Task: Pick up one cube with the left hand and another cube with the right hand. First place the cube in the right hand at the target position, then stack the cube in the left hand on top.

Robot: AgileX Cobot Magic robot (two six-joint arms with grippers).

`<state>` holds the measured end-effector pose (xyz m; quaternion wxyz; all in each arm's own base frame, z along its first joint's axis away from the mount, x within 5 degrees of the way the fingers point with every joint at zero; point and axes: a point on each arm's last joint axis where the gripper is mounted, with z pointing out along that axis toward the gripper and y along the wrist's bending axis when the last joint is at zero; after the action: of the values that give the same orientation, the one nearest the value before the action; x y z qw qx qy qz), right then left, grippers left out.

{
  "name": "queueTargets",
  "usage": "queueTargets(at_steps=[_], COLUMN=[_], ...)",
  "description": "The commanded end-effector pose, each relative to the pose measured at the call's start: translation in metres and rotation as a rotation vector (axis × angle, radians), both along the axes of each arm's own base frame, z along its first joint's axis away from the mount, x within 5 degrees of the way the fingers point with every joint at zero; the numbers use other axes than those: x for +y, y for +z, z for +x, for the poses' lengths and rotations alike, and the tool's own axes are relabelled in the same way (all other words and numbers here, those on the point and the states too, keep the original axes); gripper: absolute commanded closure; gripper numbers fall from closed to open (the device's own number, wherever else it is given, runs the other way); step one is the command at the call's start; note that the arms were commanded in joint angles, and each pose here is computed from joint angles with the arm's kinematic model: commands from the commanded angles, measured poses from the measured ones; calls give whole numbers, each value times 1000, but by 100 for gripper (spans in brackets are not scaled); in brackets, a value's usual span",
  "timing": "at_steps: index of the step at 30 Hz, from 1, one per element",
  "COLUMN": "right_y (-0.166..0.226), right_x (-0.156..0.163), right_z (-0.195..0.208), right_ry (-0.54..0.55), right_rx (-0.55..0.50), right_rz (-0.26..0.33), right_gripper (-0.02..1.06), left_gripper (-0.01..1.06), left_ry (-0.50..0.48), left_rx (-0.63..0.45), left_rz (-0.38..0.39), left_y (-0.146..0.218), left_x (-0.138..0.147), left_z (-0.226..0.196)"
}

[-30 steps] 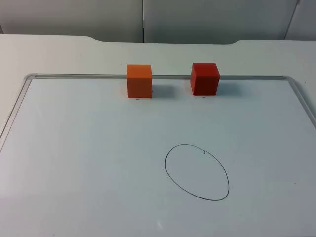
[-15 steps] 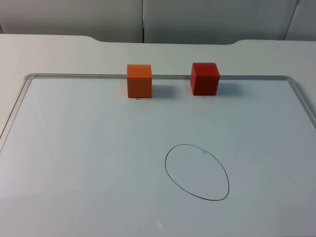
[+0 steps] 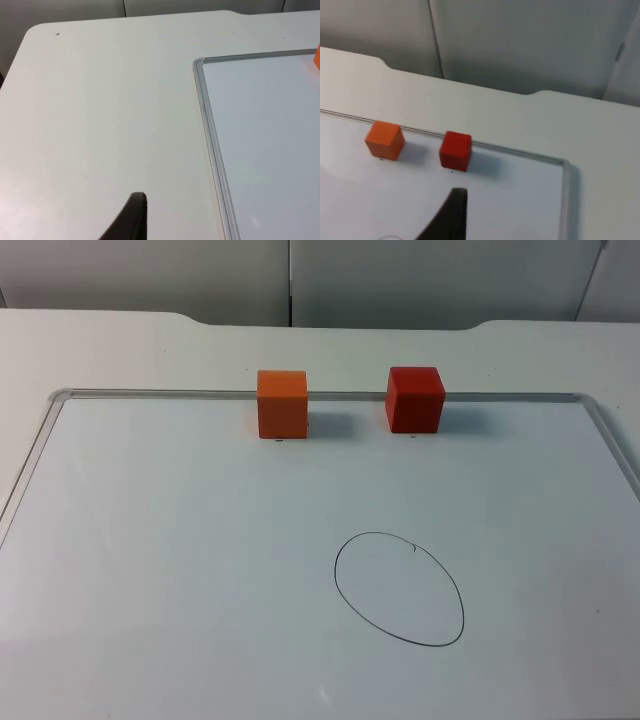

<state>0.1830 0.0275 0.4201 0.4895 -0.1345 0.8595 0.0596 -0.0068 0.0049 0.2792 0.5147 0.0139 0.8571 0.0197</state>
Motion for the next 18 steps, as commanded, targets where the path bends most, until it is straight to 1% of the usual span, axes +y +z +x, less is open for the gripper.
queueTargets(at_steps=[1, 3, 6, 7, 8, 9, 10, 11, 12, 13, 14, 15, 16, 18], right_y=[7, 11, 9, 9, 8, 2, -3, -3, -10, -24, -31, -41, -41, -64], right_x=[10, 23, 51, 51, 60, 72, 83, 83, 94, 105, 110, 113, 113, 116], right_z=[33, 65, 107, 107, 118, 131, 143, 143, 155, 172, 182, 193, 193, 210], right_ry=[73, 119, 197, 197, 215, 231, 230, 230, 217, 176, 133, 87, 87, 6], right_rx=[27, 61, 89, 89, 90, 118, 142, 142, 171, 216, 240, 263, 263, 323], right_rz=[19, 21, 5, 5, -4, -5, 14, 14, 33, 46, 64, 57, 57, 46], right_gripper=[1, 1, 1, 1, 1, 1, 1, 1, 1, 1, 1, 1, 1, 1], left_gripper=[0, 0, 0, 0, 0, 0, 0, 0, 0, 0, 0, 0, 0, 0], left_ry=[-1, -1, -1, -1, -1, -1, -1, -1, -1, -1, -1, -1, -1, -1], left_rx=[-12, -12, -12, -12, -12, -12, -12, -12, -12, -12, -12, -12, -12, -12], left_rz=[-3, -3, -3, -3, -3, -3, -3, -3, -3, -3, -3, -3, -3, -3], left_y=[0, 0, 0, 0, 0, 0, 0, 0, 0, 0, 0, 0, 0, 0], left_x=[0, 0, 0, 0, 0, 0, 0, 0, 0, 0, 0, 0, 0, 0], left_z=[0, 0, 0, 0, 0, 0, 0, 0, 0, 0, 0, 0, 0, 0])
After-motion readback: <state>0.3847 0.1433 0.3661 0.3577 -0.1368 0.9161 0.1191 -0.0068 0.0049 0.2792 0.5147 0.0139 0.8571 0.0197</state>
